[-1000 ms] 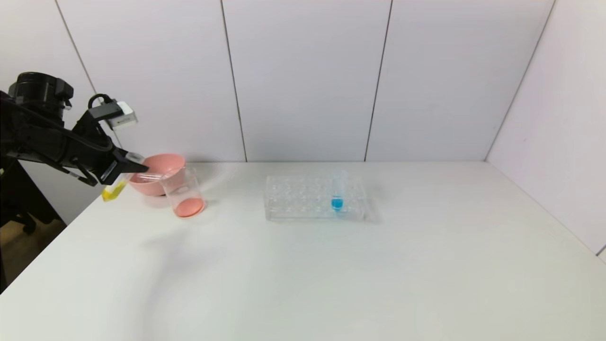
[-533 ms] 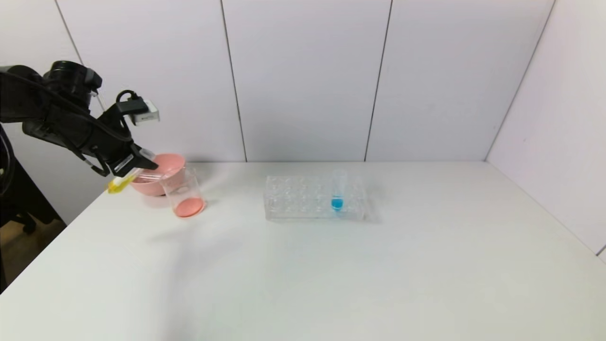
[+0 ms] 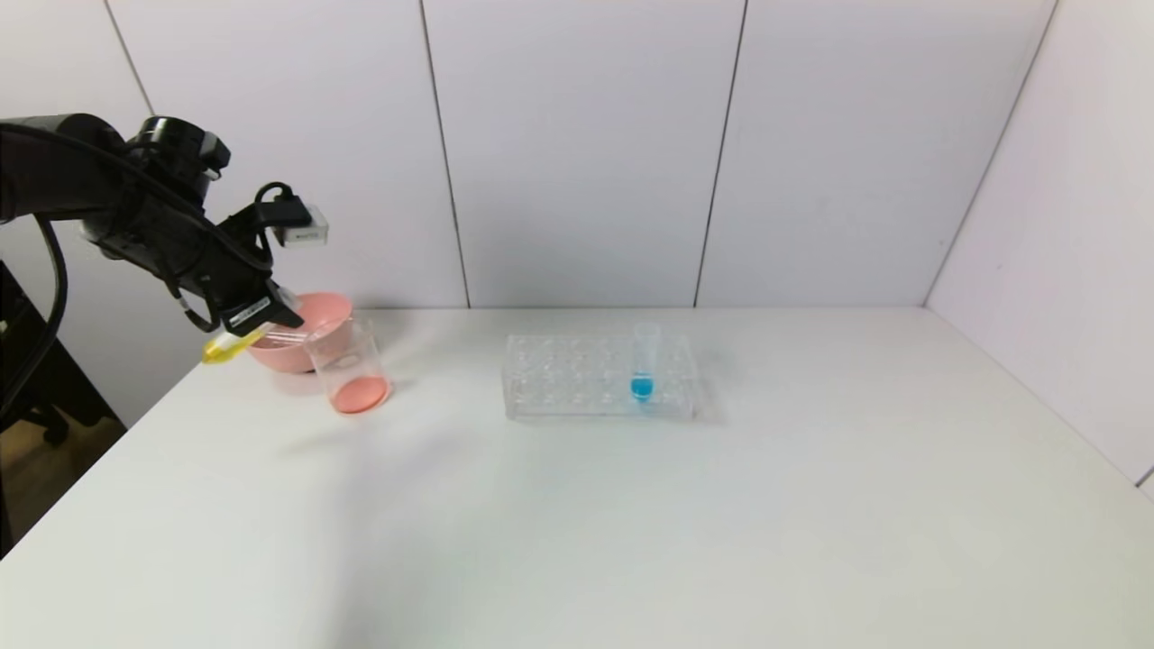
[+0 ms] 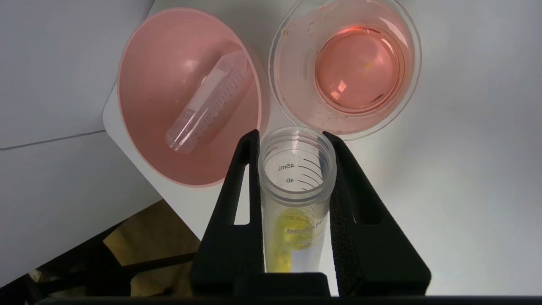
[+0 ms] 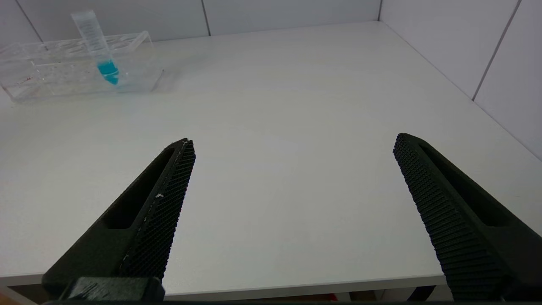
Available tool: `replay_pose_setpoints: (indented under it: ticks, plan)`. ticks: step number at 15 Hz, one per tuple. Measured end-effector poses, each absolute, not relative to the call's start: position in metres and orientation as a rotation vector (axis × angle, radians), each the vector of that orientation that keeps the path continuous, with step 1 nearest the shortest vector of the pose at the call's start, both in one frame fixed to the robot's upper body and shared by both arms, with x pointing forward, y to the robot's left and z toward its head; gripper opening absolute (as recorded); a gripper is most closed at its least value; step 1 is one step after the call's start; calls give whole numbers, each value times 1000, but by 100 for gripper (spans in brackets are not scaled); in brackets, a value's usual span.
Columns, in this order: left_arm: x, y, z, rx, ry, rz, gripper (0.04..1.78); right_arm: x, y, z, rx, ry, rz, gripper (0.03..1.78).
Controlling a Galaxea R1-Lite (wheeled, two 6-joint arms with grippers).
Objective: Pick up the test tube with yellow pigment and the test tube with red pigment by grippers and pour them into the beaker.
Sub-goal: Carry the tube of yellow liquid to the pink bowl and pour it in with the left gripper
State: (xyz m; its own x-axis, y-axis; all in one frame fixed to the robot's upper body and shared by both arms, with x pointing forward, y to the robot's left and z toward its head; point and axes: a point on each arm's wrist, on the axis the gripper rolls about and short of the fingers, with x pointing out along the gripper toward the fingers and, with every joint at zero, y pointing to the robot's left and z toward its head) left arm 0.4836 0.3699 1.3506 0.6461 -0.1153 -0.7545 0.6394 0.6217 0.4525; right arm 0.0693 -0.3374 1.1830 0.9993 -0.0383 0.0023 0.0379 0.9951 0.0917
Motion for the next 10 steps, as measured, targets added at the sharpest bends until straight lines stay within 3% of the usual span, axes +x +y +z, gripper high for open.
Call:
replay_pose_setpoints:
  ticks: [10]
  plan:
    - [483,328,1350,982,852,-394,45,69,-337,1183,91,-4,-38,171]
